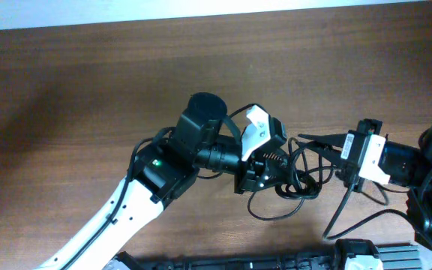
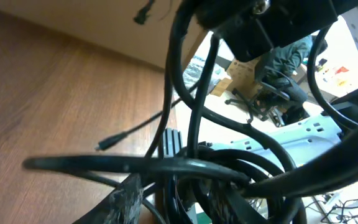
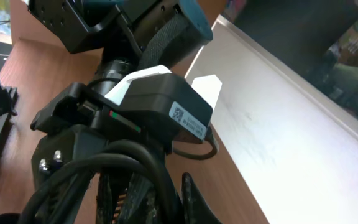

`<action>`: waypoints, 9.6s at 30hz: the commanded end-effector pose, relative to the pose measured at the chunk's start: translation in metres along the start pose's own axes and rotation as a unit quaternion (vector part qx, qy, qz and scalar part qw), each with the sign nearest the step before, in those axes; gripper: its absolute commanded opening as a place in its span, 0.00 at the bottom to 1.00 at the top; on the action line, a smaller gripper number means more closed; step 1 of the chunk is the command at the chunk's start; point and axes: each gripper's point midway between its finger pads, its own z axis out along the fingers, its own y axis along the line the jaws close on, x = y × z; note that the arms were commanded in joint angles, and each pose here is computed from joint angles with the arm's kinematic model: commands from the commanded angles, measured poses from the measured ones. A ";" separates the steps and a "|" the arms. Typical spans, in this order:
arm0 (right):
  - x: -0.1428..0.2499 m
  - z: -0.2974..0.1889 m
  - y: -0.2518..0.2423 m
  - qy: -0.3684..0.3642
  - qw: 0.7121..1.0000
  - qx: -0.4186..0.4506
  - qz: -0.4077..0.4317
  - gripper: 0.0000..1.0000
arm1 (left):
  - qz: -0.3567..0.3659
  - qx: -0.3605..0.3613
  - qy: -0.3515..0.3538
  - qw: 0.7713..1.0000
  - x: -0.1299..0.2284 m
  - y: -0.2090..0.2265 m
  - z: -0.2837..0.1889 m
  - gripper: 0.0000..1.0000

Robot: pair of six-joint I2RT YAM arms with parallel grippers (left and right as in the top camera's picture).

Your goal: Untangle cables

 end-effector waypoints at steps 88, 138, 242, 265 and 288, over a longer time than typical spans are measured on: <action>-0.007 0.013 -0.015 -0.116 0.986 -0.107 0.047 0.04 | -0.055 -0.079 -0.077 0.992 -0.040 0.023 -0.002 0.40; 0.014 0.036 -0.051 -0.027 0.994 -0.009 -0.104 0.04 | -0.232 -0.077 -0.133 0.960 -0.050 0.081 -0.070 0.74; 0.114 0.033 -0.081 0.275 0.942 0.178 0.072 0.04 | -0.606 -0.400 -0.120 0.677 0.115 0.170 -0.205 0.24; 0.091 0.054 -0.051 0.198 0.971 0.087 0.103 0.04 | -0.034 -0.235 -0.078 0.968 0.007 0.142 -0.169 1.00; 0.080 0.058 -0.050 0.171 0.978 0.074 0.095 0.04 | -0.042 -0.181 -0.010 0.983 0.030 0.116 -0.114 0.73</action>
